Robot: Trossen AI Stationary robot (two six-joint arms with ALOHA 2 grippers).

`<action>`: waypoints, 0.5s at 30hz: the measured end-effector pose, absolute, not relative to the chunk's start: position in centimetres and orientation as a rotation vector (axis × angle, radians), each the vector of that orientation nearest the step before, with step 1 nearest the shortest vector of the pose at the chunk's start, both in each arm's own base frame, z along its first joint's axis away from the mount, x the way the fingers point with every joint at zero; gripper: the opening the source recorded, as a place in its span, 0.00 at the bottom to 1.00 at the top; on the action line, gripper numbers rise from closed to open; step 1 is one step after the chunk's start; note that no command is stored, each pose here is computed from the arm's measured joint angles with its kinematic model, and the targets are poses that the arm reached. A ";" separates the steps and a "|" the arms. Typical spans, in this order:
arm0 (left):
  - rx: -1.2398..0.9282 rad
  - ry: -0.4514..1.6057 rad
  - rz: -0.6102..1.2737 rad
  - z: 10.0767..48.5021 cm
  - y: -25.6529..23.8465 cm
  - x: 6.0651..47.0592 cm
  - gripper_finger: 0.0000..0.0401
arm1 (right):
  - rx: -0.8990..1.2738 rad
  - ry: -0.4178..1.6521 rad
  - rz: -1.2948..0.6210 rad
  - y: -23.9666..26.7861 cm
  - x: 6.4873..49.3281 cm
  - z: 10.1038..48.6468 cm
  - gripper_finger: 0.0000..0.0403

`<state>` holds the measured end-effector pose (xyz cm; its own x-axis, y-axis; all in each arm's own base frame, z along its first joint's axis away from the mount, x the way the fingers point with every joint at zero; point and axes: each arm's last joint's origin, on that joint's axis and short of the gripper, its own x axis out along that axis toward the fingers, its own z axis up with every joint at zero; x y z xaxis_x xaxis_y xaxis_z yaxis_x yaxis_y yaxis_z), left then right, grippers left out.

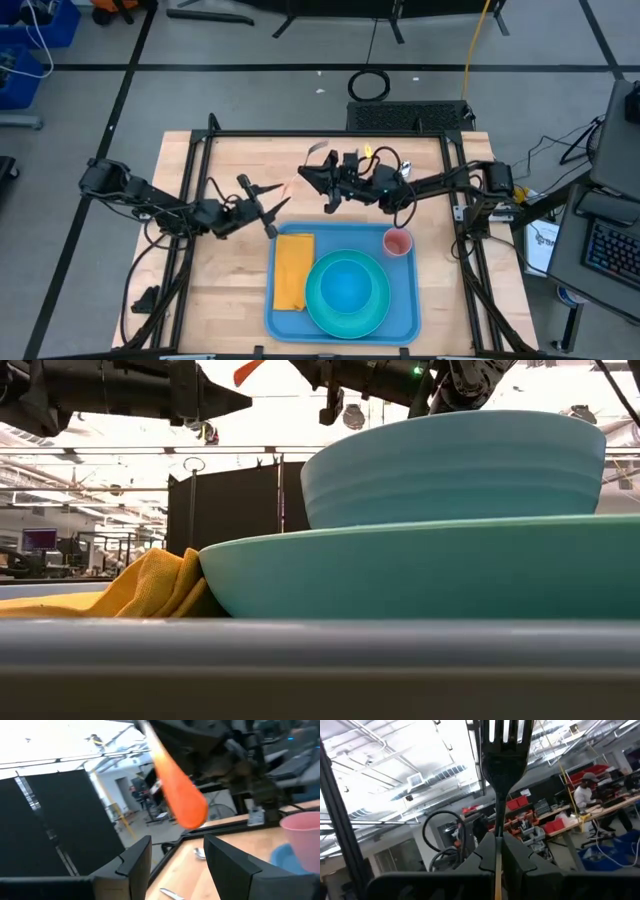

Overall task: Set up tray
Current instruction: Put the orange fork on top of the orange napkin on the blue serving tray

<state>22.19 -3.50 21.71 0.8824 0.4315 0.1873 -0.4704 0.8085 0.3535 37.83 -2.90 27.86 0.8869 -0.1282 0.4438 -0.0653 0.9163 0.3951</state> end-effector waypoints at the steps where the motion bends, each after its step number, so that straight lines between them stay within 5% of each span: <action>1: 0.401 -0.101 0.496 21.8 -3.5 22.2 0.46 | 0.409 -0.486 -0.051 -2.8 37.8 27.9 0.00; 15: 0.456 -0.157 0.541 22.7 -4.5 21.5 0.46 | 0.353 -0.533 -0.138 -2.2 37.7 28.2 0.00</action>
